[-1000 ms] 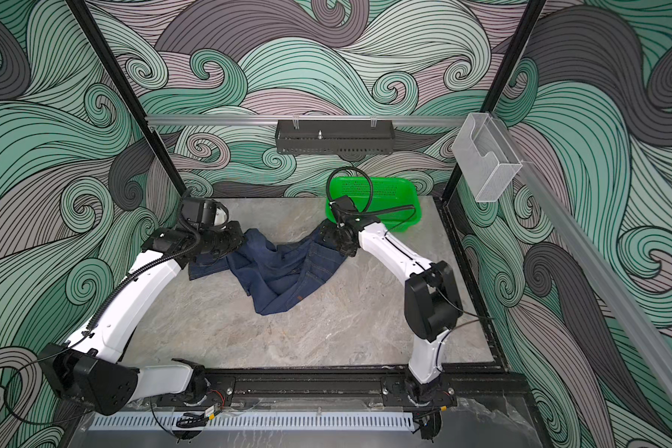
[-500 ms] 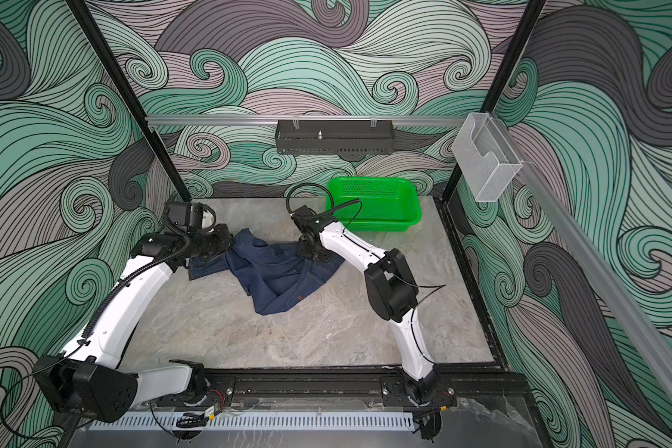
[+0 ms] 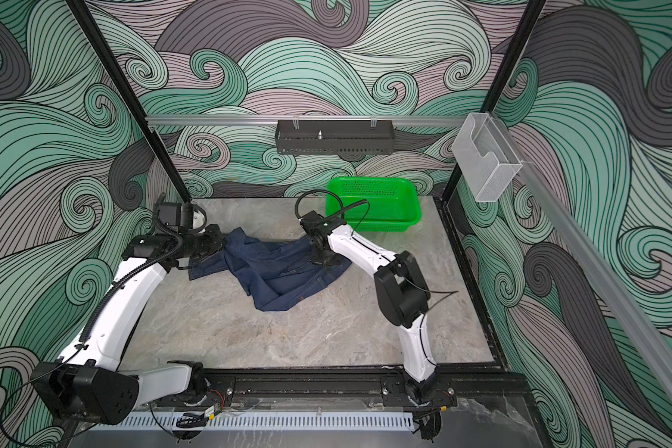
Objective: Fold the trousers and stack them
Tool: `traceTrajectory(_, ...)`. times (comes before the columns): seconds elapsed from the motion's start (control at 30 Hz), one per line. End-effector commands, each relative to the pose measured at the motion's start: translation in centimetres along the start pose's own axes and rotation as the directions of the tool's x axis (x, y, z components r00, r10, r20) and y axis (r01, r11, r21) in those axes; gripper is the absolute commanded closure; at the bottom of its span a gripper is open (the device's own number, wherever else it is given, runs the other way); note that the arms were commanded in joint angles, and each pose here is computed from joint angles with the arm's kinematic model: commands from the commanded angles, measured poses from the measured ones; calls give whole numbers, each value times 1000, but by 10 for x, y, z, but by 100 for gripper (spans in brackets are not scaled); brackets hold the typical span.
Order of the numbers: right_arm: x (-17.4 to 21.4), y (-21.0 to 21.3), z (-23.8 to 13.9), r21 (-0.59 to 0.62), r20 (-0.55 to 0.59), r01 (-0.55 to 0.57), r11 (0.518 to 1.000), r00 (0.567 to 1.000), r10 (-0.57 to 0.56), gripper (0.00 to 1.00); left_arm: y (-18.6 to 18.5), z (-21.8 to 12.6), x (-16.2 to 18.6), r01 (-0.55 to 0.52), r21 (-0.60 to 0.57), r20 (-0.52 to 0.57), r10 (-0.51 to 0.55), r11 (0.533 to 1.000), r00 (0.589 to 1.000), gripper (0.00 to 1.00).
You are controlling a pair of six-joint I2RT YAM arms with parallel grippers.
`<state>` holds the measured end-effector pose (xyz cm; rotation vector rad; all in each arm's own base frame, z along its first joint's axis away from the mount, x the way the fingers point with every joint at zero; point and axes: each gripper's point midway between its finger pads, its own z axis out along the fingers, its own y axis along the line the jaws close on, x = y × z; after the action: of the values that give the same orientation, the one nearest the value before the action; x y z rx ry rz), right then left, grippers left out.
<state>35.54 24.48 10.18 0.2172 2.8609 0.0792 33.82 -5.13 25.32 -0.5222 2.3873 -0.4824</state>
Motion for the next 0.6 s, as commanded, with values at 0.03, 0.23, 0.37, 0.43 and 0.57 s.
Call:
traceTrajectory(0.03,15,-58,-27,-28,65,-101,995,993,102,93,5,-1,-3,-25,-18,-3,25,1000,1000,100)
traceTrajectory(0.23,61,-113,-16,-137,71,-255,957,961,266,80,2,24,11,-4,21,-99,6,1000,995,100)
traceTrajectory(0.37,77,-129,-15,-156,59,-304,940,947,316,35,-2,38,25,22,37,-208,-14,999,978,100)
traceTrajectory(0.43,83,-135,-14,-161,48,-333,929,938,344,25,-1,43,31,37,24,-255,-30,999,967,100)
traceTrajectory(0.57,90,-142,-8,-190,14,-414,890,906,424,18,-3,44,32,43,31,-256,-33,999,966,95)
